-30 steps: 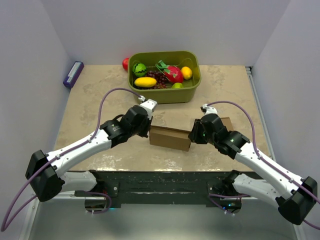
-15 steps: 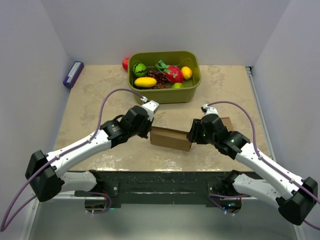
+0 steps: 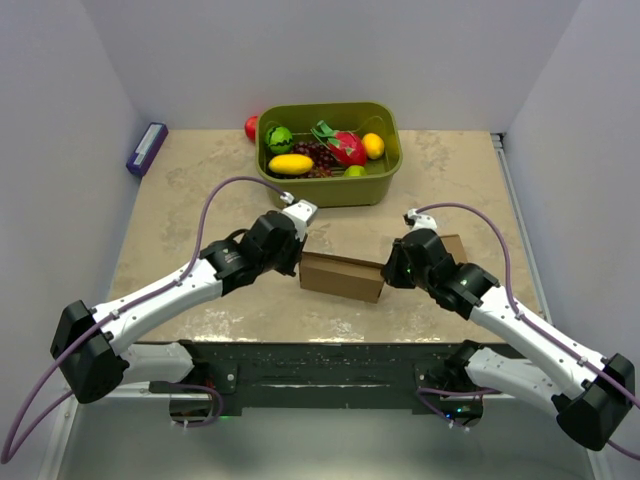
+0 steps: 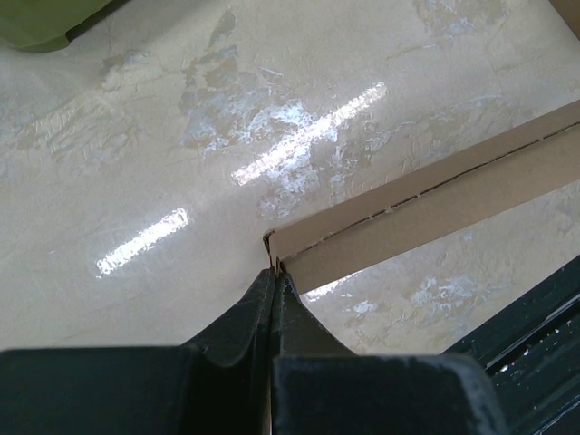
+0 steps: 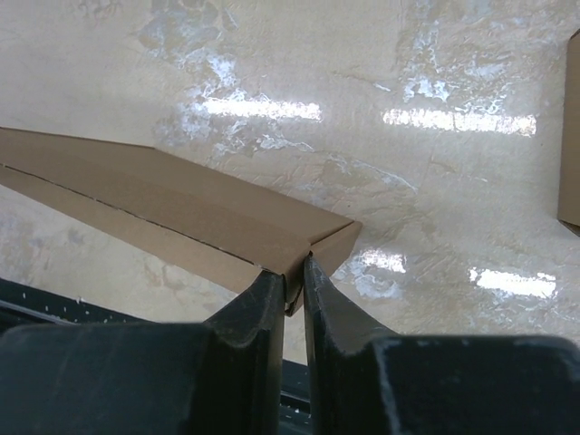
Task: Fold the paper box
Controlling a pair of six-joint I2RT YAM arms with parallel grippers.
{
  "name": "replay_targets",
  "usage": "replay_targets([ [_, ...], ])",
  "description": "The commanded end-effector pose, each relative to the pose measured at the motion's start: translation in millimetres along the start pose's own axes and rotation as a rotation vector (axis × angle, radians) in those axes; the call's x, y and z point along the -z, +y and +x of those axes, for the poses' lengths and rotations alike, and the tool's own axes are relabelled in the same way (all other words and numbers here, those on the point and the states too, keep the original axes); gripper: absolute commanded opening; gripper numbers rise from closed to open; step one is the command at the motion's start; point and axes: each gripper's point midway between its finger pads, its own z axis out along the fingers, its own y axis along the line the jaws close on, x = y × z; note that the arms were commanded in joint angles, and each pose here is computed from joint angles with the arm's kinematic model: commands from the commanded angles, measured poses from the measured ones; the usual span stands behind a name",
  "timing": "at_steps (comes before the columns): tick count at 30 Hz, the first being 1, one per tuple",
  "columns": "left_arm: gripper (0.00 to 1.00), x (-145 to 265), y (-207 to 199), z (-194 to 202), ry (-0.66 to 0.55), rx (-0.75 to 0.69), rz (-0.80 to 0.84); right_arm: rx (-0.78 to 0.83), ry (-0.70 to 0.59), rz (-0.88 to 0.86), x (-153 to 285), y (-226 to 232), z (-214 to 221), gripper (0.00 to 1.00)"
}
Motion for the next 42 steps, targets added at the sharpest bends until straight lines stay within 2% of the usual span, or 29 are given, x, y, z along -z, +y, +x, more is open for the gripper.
replay_targets([
  [1,0.0,9.9,-13.5,-39.9,-0.097,0.062,0.039,0.01,0.014,0.041,-5.8,-9.4,8.6,0.13],
  [8,0.0,12.6,-24.9,-56.0,-0.12,0.097,0.086,0.038,0.023,0.087,-8.9,-20.4,13.4,0.06],
  [17,0.0,-5.5,-31.1,-38.4,-0.064,0.115,0.108,0.04,0.011,0.078,-6.6,-19.1,12.3,0.03],
  [31,0.0,-15.0,-39.5,-34.6,-0.071,0.143,0.15,0.05,0.021,0.068,-10.6,-13.4,14.3,0.02],
  [42,0.0,-20.0,-26.2,3.2,0.007,0.141,0.096,0.054,0.02,0.075,-10.2,-13.9,14.4,0.01],
])
